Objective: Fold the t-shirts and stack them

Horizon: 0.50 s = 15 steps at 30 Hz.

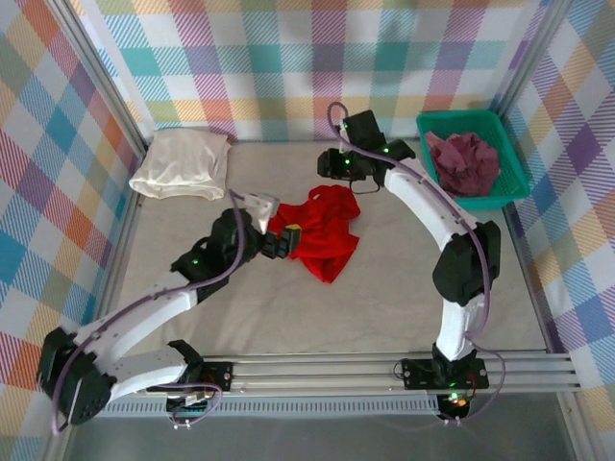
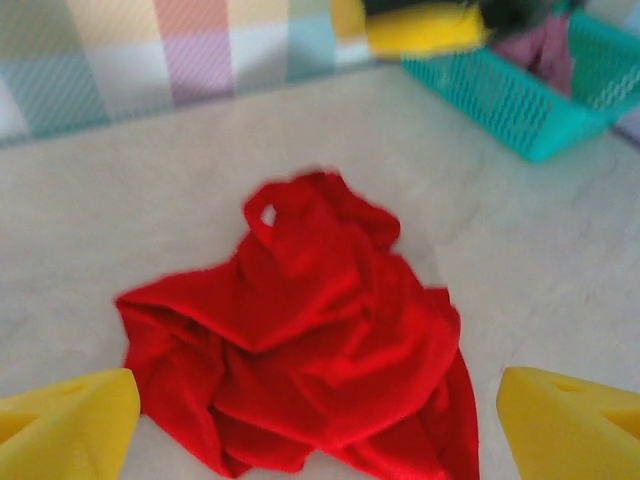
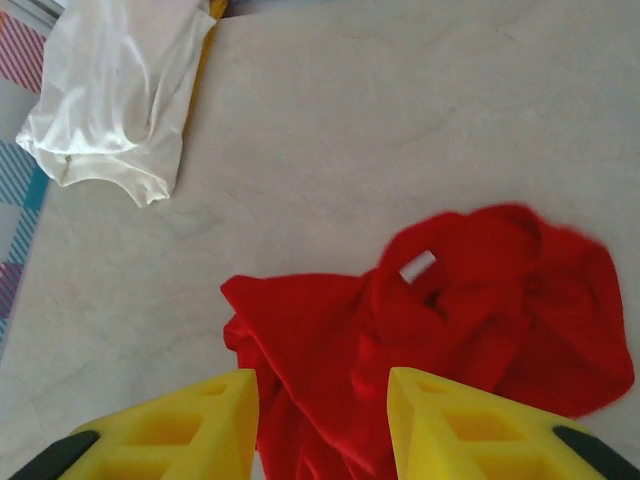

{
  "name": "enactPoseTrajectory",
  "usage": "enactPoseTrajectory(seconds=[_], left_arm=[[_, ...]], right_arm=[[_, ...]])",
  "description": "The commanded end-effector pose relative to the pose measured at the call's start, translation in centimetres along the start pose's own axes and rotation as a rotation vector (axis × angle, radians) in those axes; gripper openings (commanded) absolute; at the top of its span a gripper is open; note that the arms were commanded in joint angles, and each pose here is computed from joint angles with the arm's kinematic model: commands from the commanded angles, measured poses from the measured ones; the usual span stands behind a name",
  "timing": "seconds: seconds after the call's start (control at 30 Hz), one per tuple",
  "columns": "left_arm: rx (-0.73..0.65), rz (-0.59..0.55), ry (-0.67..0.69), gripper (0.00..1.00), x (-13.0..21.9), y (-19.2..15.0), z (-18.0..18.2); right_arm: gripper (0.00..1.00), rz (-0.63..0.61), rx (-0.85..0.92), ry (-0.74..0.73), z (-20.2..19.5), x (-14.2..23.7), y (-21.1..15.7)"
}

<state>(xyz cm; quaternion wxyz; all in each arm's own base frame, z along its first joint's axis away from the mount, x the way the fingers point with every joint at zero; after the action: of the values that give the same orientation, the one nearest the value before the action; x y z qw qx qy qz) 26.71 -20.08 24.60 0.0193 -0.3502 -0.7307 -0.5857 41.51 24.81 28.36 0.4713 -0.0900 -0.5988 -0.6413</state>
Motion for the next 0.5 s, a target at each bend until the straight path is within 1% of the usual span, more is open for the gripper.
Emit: enactPoseTrajectory(seconds=[0.0,0.07,0.2,0.3,0.4,0.43,0.47], left_arm=[[-0.030,0.122,-0.054,0.92,-3.2,-2.7,-0.6],[-0.052,0.172,-0.061,0.94,-5.4,-4.0,-1.0],[-0.115,0.265,-0.049,0.94,-9.5,-5.7,-2.3],[-0.118,0.298,0.002,0.87,-12.3,-6.9,-1.9],[-0.117,0.276,0.070,0.80,-14.0,-7.0,-1.1],[-0.118,0.263,0.088,0.75,-14.3,-6.8,-0.8],[-0.116,0.252,0.104,0.67,-14.6,-6.5,-0.7]], right_arm=[[0.40,-0.193,-0.034,0.032,-0.4,6.7,1.8],[0.42,-0.177,-0.094,0.015,-2.3,6.6,-0.6],[0.47,-0.038,-0.183,-0.025,-4.8,4.5,-7.5],[0.49,0.039,-0.250,-0.014,-5.8,3.1,-12.1],[0.51,0.087,-0.298,-0.003,-6.3,1.7,-15.6],[0.52,0.099,-0.310,0.020,-6.3,1.2,-16.4],[0.53,0.109,-0.319,0.044,-6.1,0.7,-17.0]])
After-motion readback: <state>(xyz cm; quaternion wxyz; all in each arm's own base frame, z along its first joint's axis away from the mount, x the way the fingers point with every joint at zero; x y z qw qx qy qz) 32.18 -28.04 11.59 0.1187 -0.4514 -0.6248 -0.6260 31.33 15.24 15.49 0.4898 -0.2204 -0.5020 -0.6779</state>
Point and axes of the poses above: each hand's point on the last joint's axis, 136 mm out from that joint toward the fingers, its own x axis back along the fingers, its own z axis along the line the jaws close on, y = z × x, the point moved 5 cm from there along x, back along the fingers, and after that the axes turned 14 degrees about x, right-handed, at the moved point
